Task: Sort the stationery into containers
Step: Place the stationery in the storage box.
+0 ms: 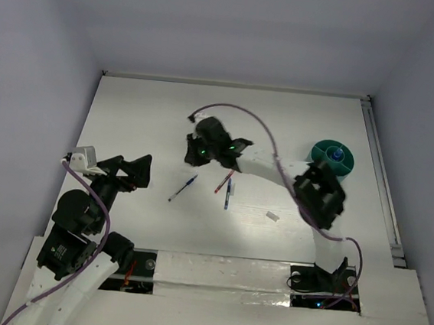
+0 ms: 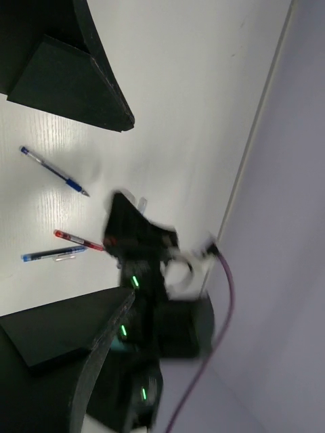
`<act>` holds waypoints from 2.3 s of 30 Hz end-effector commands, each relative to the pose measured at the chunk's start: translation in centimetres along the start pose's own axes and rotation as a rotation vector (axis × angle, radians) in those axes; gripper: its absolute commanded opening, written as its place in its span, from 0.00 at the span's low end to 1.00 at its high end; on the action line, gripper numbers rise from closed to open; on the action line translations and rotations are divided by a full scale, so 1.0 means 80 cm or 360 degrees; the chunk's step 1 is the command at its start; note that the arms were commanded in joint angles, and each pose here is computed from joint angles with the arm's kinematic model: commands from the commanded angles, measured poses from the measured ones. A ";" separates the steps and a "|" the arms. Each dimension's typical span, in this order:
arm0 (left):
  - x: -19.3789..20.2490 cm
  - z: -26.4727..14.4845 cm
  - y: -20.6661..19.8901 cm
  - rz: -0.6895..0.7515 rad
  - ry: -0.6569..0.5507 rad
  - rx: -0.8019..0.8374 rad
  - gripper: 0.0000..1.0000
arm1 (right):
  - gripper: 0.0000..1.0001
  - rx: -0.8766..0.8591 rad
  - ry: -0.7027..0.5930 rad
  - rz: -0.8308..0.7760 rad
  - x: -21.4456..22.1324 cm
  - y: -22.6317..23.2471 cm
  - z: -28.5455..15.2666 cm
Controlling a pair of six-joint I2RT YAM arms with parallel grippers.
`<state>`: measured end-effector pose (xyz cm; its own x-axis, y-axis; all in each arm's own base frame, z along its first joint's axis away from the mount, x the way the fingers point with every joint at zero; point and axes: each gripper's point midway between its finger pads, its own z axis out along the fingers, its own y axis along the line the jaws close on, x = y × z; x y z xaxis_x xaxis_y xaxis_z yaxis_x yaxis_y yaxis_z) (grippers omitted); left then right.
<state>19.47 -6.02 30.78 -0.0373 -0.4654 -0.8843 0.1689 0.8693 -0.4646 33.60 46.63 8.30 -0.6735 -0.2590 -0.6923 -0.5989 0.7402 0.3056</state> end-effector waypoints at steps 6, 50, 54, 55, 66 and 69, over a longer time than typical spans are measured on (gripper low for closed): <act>-0.008 0.006 -0.025 0.0031 -0.0015 0.0153 0.99 | 0.00 -0.0076 -0.1161 0.0495 -0.202 -0.162 -0.341; -0.011 -0.001 -0.033 0.0030 -0.0032 0.0223 0.99 | 0.00 -0.0028 -0.1382 0.1865 0.059 -0.507 -0.479; -0.010 -0.001 -0.033 0.0031 -0.0028 0.0221 0.99 | 0.00 -0.0037 -0.1350 0.1902 0.065 -0.512 -0.472; -0.011 -0.001 -0.034 0.0030 -0.0032 0.0223 0.99 | 0.00 -0.0023 -0.1354 0.1917 0.069 -0.516 -0.473; -0.010 0.000 -0.033 0.0031 -0.0028 0.0221 0.99 | 0.48 0.0240 -0.1329 0.1901 0.075 -0.530 -0.485; -0.010 0.000 -0.034 0.0032 -0.0024 0.0222 0.99 | 0.53 0.0309 -0.1333 0.1877 0.072 -0.530 -0.494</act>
<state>19.21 -7.76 31.22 -0.0620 -0.4369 -0.8974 0.2663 0.8593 -0.4368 37.71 -9.41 14.71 -0.2764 0.9424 -0.1882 0.2427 0.2580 0.9352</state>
